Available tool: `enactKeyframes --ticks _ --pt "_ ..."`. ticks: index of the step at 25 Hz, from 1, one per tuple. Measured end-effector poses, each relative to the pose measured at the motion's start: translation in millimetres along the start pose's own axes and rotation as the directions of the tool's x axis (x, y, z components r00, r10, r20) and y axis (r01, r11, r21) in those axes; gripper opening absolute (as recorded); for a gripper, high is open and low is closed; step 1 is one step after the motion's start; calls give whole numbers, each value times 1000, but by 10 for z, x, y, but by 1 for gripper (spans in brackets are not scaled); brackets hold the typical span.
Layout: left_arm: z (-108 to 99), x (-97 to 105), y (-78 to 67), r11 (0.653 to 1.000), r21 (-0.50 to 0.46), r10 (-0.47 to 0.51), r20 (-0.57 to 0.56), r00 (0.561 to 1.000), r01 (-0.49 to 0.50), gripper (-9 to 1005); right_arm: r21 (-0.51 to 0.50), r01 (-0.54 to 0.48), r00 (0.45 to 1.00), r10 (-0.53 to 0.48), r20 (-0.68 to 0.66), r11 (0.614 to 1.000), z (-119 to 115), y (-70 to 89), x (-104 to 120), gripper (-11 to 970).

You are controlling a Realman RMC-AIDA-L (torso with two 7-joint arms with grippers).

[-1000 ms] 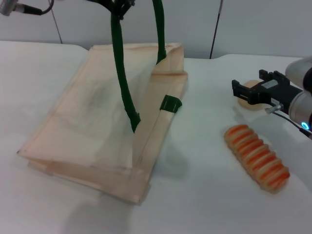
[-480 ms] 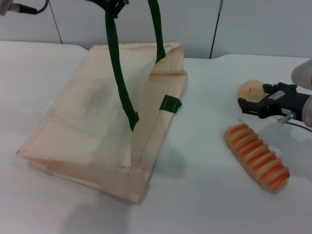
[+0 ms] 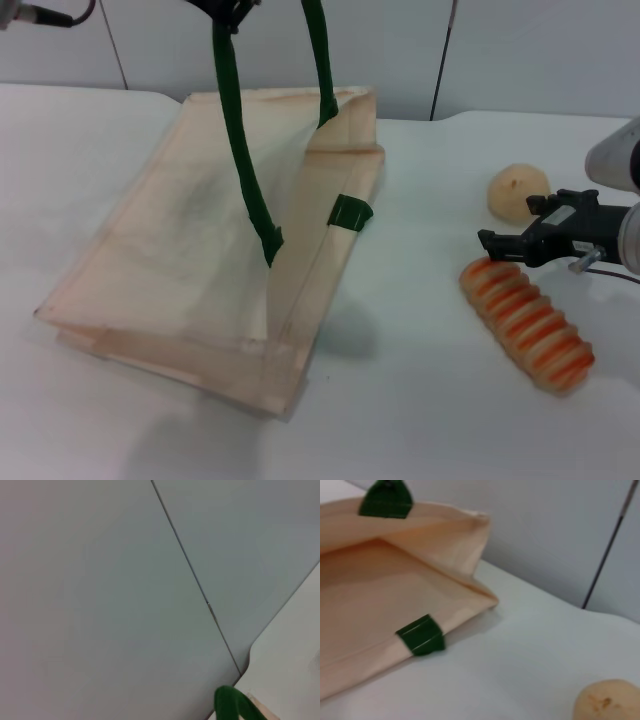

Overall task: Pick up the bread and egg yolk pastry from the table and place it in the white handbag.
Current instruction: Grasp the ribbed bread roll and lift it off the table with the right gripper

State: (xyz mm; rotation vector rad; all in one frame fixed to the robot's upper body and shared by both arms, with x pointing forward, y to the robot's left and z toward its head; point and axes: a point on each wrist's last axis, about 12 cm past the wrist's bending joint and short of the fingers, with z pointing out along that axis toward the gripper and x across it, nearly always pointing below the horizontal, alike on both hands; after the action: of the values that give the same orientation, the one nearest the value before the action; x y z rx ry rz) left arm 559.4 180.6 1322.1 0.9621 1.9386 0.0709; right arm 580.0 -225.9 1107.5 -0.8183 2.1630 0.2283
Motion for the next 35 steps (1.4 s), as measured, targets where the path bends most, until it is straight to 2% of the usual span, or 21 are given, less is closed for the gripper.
enactKeyframes --ticks 13,26,35 --pt "9 38 14 1000 -2 1 -9 1000 -1 126 -56 -5 989 -3 -150 998 -147 -17 65 796" --pt "5 53 31 1000 -7 -5 -9 1000 5 127 -100 10 977 -31 -212 995 -289 73 -14 788" --pt "3 60 39 1000 -9 -8 -10 1000 8 126 -109 0 965 -28 -260 994 -292 86 39 782"
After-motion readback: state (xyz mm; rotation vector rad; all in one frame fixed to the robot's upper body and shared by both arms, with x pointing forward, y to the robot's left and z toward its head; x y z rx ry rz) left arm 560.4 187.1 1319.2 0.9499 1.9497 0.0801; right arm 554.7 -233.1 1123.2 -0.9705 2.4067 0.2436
